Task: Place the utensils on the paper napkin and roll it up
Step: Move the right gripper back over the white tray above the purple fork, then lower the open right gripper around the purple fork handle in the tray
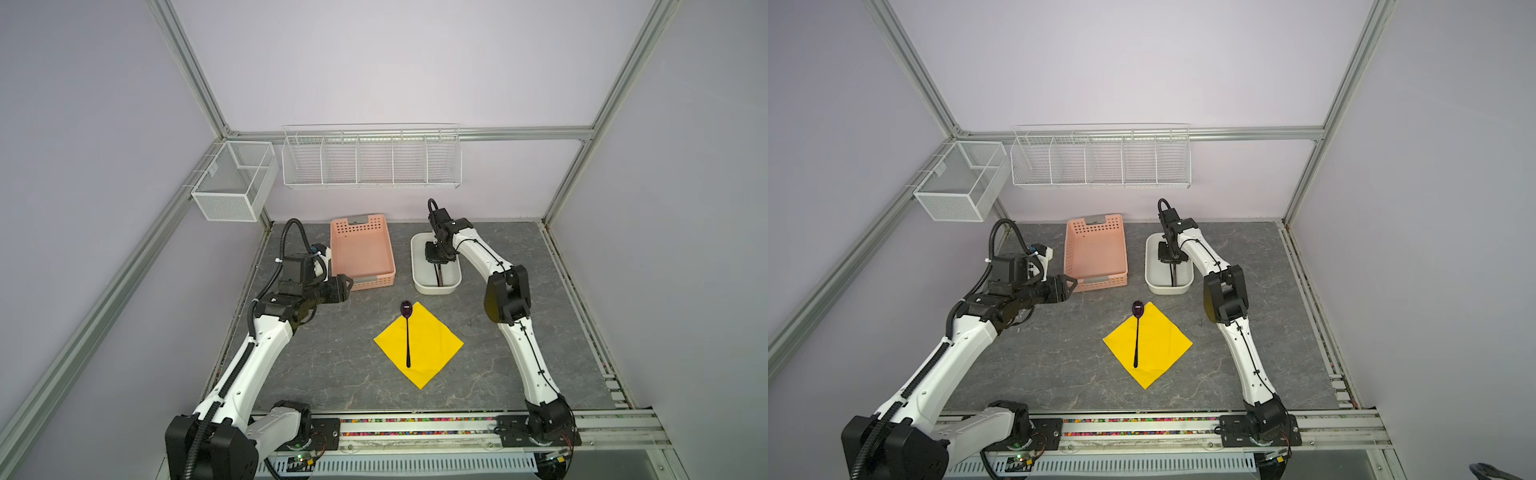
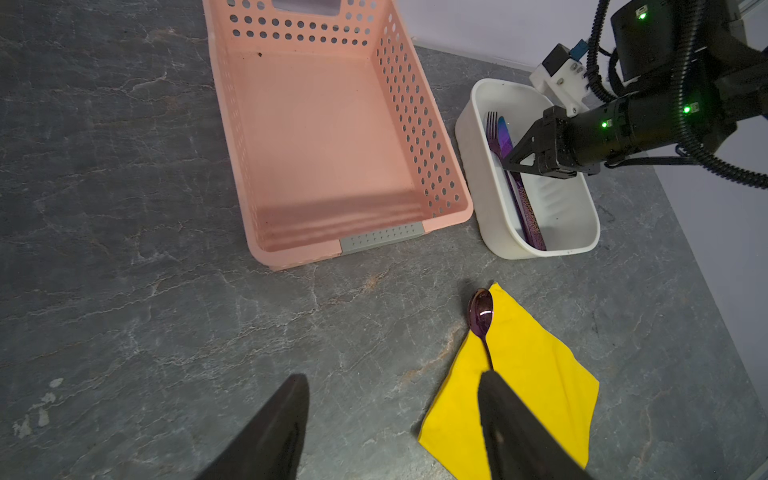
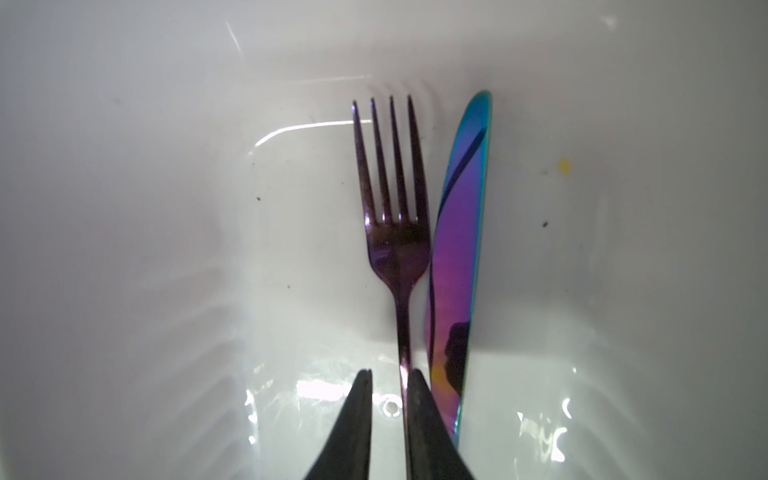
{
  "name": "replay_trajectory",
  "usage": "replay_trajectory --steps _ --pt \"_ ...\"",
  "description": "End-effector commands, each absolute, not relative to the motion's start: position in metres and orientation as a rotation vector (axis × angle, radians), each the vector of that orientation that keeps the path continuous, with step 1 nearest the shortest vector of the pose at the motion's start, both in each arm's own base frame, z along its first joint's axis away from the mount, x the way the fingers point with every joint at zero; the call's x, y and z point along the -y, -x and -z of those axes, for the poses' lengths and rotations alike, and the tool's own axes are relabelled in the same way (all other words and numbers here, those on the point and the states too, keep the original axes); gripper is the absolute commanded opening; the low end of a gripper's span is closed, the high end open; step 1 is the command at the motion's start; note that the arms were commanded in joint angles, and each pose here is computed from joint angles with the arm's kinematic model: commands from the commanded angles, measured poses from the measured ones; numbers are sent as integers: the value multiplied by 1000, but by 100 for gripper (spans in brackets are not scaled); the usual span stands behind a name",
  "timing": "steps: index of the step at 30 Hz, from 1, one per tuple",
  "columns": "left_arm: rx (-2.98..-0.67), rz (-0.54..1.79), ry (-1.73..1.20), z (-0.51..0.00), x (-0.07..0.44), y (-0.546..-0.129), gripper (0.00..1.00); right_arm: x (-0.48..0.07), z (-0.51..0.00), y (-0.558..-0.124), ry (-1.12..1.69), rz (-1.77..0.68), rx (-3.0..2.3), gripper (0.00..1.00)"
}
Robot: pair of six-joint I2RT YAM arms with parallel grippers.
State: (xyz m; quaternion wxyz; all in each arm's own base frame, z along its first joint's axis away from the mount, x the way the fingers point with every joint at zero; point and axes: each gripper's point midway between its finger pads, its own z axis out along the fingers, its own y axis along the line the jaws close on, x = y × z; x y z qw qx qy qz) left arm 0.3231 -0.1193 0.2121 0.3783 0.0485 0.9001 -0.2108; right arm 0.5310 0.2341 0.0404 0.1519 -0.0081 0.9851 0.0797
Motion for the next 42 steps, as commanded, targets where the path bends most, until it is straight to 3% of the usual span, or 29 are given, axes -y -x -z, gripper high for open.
replay_trajectory --steps 1,42 --pt "-2300 547 -139 -210 120 -324 65 -227 -28 -533 32 -201 -2848 18" --pt "-2300 565 -107 -209 114 -328 66 -232 -22 -530 -8 -182 -2857 8"
